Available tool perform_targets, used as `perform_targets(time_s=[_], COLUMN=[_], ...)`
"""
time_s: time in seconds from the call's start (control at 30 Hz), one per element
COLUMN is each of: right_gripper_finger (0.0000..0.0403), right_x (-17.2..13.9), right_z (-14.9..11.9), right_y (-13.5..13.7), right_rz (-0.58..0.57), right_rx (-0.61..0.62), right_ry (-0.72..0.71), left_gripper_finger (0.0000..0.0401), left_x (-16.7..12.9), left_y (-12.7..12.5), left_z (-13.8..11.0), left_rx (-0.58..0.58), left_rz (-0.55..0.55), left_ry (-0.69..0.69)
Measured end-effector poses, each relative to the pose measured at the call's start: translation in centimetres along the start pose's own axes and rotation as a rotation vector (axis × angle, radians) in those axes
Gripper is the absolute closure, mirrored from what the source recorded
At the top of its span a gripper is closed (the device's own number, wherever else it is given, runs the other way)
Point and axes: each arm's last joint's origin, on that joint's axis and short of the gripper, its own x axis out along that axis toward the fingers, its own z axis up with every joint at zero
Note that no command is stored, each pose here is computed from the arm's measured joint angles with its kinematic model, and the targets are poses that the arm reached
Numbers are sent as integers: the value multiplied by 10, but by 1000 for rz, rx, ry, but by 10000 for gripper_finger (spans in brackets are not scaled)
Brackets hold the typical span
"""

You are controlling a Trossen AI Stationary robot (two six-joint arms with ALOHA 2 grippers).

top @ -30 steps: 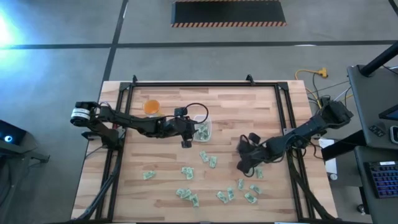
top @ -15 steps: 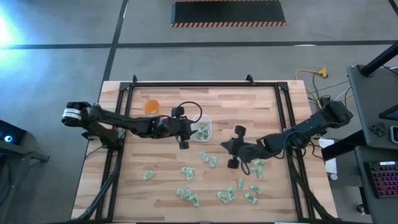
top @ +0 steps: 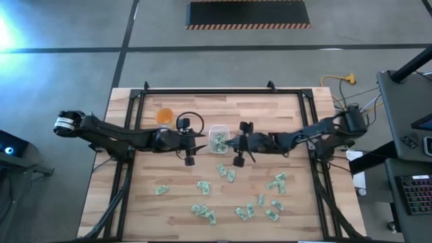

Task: Pick and place Stevia / Truvia into bins
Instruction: Put the stevia packet into the bin

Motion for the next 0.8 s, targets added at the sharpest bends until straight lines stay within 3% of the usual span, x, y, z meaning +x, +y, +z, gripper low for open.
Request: perform_targets(time_s=[0.43, 0.8], right_gripper_finger=[386, 276], right_x=[52, 52], right_z=[-2, 8], right_y=[-36, -42], right_rz=[-107, -93], right_rx=[113, 32], right_ry=[80, 155], left_gripper_finger=[241, 241], left_x=[-3, -2], left_y=[-1, -4], left_z=[-17, -26], left_rx=[-14, -54], left_rz=[-5, -22], left_ry=[33, 66])
